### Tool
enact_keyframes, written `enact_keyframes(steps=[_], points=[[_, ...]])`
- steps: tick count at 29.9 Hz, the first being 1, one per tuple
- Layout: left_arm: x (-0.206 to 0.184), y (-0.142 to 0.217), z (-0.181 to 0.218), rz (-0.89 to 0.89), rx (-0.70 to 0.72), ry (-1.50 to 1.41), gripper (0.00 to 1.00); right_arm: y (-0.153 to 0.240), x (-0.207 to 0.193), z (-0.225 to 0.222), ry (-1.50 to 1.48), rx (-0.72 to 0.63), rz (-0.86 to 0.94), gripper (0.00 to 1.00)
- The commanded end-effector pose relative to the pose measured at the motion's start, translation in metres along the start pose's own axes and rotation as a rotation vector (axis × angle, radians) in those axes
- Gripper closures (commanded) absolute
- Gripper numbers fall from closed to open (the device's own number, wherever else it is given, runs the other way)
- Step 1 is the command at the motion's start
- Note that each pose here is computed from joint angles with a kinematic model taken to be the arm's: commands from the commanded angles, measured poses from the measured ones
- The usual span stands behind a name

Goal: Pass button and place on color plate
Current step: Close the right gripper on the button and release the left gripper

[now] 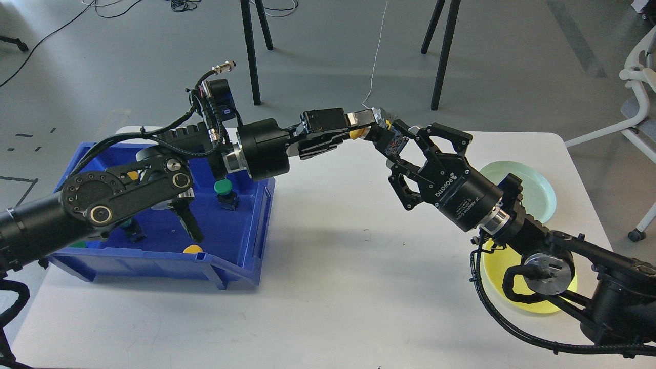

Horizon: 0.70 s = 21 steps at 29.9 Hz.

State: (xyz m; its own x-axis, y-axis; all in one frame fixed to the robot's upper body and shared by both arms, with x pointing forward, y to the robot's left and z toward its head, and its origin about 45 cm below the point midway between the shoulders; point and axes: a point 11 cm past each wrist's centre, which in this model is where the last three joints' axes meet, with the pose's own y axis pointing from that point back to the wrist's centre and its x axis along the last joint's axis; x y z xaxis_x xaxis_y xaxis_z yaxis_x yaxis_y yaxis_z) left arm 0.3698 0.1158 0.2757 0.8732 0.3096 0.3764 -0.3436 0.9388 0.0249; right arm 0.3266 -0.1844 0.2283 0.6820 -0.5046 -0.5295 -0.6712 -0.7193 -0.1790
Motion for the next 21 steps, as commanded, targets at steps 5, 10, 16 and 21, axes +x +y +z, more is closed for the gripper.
enact_keyframes(steps=[5, 10, 16, 21], points=[[0.002, 0.000, 0.001, 0.007, -0.005, 0.004, 0.41, 0.002, 0.001, -0.001, 0.001, 0.000, 0.003, 0.99], [0.002, 0.000, 0.001, 0.007, -0.005, 0.007, 0.33, 0.003, 0.001, 0.001, -0.003, -0.002, 0.007, 0.99], [0.002, 0.000, 0.001, 0.010, -0.007, 0.008, 0.29, 0.024, 0.018, -0.013, 0.007, 0.043, 0.082, 0.99], [0.004, 0.002, 0.001, 0.022, -0.015, 0.017, 0.28, 0.088, 0.047, -0.021, 0.023, 0.113, 0.344, 0.99]])
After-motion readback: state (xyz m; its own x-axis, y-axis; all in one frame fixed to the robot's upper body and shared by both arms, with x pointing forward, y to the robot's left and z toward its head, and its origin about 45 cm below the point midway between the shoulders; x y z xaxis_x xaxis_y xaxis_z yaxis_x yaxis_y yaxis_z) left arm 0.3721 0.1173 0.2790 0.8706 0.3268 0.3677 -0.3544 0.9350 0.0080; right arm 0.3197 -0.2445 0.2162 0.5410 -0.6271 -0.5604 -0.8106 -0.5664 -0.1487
